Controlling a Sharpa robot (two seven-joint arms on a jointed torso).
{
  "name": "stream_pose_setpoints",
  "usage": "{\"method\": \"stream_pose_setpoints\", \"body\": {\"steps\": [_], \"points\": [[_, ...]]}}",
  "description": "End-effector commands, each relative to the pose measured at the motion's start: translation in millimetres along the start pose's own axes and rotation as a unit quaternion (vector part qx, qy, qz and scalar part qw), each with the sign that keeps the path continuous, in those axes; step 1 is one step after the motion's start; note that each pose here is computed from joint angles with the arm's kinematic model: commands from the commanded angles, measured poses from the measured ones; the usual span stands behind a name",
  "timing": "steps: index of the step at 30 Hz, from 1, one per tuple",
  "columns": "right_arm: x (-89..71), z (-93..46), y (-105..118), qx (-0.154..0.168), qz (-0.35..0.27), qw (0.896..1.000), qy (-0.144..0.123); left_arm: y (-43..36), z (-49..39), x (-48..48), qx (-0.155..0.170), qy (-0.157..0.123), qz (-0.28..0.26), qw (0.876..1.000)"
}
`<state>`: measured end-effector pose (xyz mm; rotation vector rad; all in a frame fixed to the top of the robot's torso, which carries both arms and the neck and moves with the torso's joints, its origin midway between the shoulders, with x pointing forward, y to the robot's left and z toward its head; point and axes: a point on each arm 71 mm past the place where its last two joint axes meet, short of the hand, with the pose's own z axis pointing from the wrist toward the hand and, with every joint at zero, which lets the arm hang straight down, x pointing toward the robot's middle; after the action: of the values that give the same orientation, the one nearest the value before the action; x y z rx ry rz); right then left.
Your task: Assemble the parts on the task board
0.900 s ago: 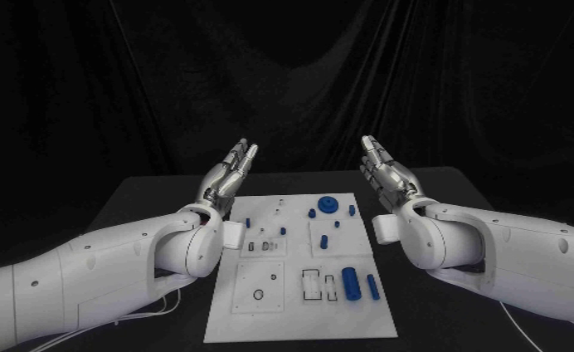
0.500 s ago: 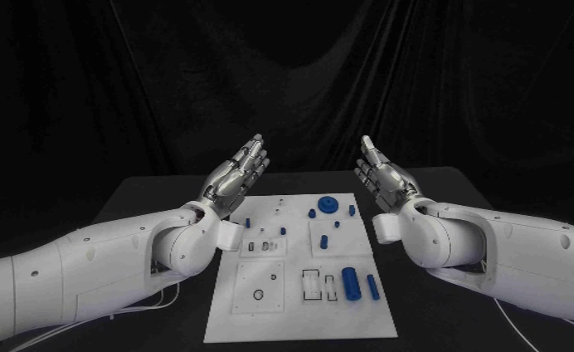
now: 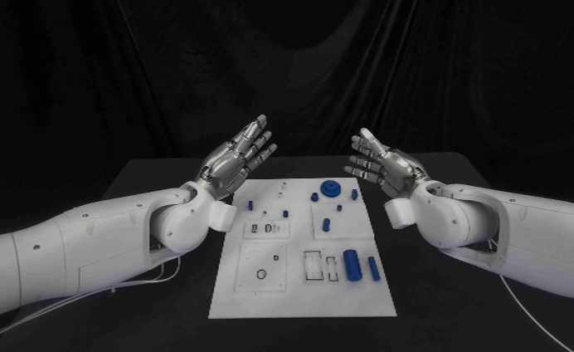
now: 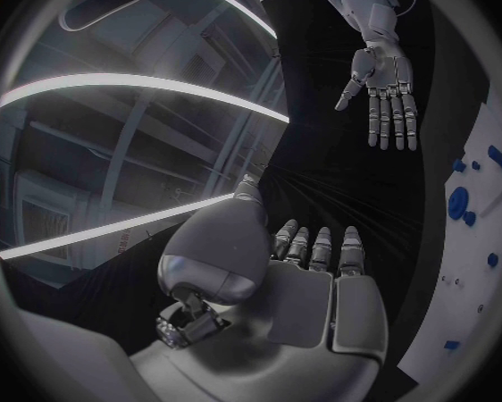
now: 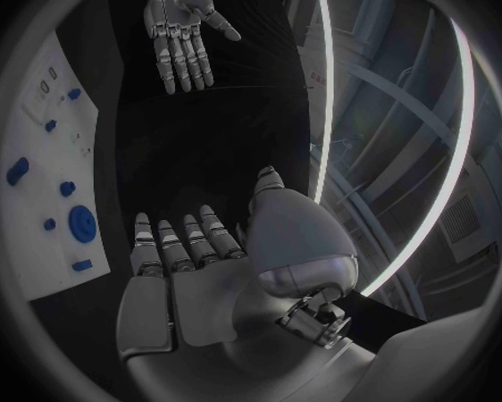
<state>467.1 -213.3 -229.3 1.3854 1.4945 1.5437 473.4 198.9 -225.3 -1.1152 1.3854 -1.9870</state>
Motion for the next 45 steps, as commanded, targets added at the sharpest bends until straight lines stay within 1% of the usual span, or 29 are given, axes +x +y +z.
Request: {"method": "stream_pose_setpoints", "body": {"steps": [1,4,6,7,9,10,11,13,14,15,16,17,18,20,21,22,23,25,27,29,32,34,37,39,41,45], "points": [[6.9,1.8,2,0.022,-0.039,0.997,0.067,-4.6,-2.0,0.0,0.029,0.018,-0.021,0.999],[5.3,4.9,11,0.017,-0.082,0.994,0.074,-5.6,-4.4,-2.9,0.027,0.017,-0.017,0.999],[5.0,7.7,20,0.010,-0.125,0.989,0.077,-6.6,-6.4,-4.9,0.026,0.016,-0.015,0.999],[5.4,9.6,26,0.004,-0.155,0.985,0.079,-7.1,-7.5,-6.0,0.026,0.015,-0.014,0.999],[6.9,12.8,36,-0.006,-0.211,0.974,0.084,-8.1,-9.1,-8.0,0.025,0.014,-0.013,1.000],[9.3,16.2,47,-0.018,-0.279,0.956,0.091,-8.9,-10.7,-10.0,0.024,0.012,-0.012,1.000],[10.8,17.9,53,-0.025,-0.315,0.944,0.095,-9.3,-11.5,-11.0,0.023,0.011,-0.010,1.000],[15.2,21.6,64,-0.039,-0.404,0.908,0.105,-10.4,-13.5,-13.1,0.021,0.011,-0.006,1.000],[18.1,23.6,71,-0.047,-0.455,0.882,0.112,-11.0,-14.6,-13.9,0.020,0.012,-0.001,1.000],[21.1,25.3,76,-0.055,-0.505,0.853,0.118,-11.6,-15.9,-14.6,0.019,0.015,0.004,1.000],[23.8,26.6,80,-0.060,-0.544,0.828,0.123,-12.2,-16.9,-14.9,0.019,0.017,0.008,1.000],[27.4,28.0,85,-0.067,-0.590,0.794,0.128,-12.9,-18.0,-15.1,0.019,0.020,0.014,1.000],[29.4,28.8,88,-0.071,-0.617,0.773,0.130,-13.2,-18.7,-15.0,0.018,0.022,0.018,0.999],[35.9,30.9,94,-0.082,-0.692,0.705,0.134,-14.0,-20.2,-14.3,0.017,0.029,0.027,0.999],[38.7,31.6,96,-0.086,-0.723,0.672,0.134,-14.3,-20.7,-13.8,0.017,0.033,0.031,0.999],[40.7,32.0,97,-0.090,-0.745,0.648,0.134,-14.4,-21.0,-13.3,0.016,0.036,0.034,0.999],[42.4,32.4,98,-0.093,-0.764,0.625,0.133,-14.6,-21.2,-12.7,0.016,0.038,0.036,0.999],[45.7,33.5,100,-0.098,-0.797,0.582,0.130,-14.8,-21.6,-11.4,0.014,0.043,0.038,0.998],[48.2,34.6,101,-0.101,-0.817,0.553,0.126,-14.9,-22.0,-10.0,0.013,0.047,0.039,0.998],[50.9,35.8,102,-0.107,-0.829,0.535,0.121,-15.1,-23.0,-7.7,0.011,0.051,0.038,0.998],[54.2,36.5,103,-0.119,-0.842,0.513,0.115,-15.6,-25.3,-3.7,0.010,0.057,0.034,0.998],[56.2,37.3,104,-0.128,-0.852,0.496,0.107,-16.6,-28.7,0.2,0.008,0.062,0.030,0.998],[56.9,39.2,105,-0.132,-0.858,0.486,0.100,-18.6,-33.0,3.3,0.008,0.067,0.031,0.997],[56.7,40.3,105,-0.134,-0.860,0.483,0.097,-20.1,-35.5,4.5,0.010,0.069,0.034,0.997],[55.8,41.2,104,-0.136,-0.861,0.481,0.094,-21.8,-38.0,5.6,0.012,0.071,0.038,0.997],[53.8,42.6,102,-0.142,-0.860,0.481,0.090,-24.6,-41.0,5.9,0.019,0.069,0.044,0.996]]}}
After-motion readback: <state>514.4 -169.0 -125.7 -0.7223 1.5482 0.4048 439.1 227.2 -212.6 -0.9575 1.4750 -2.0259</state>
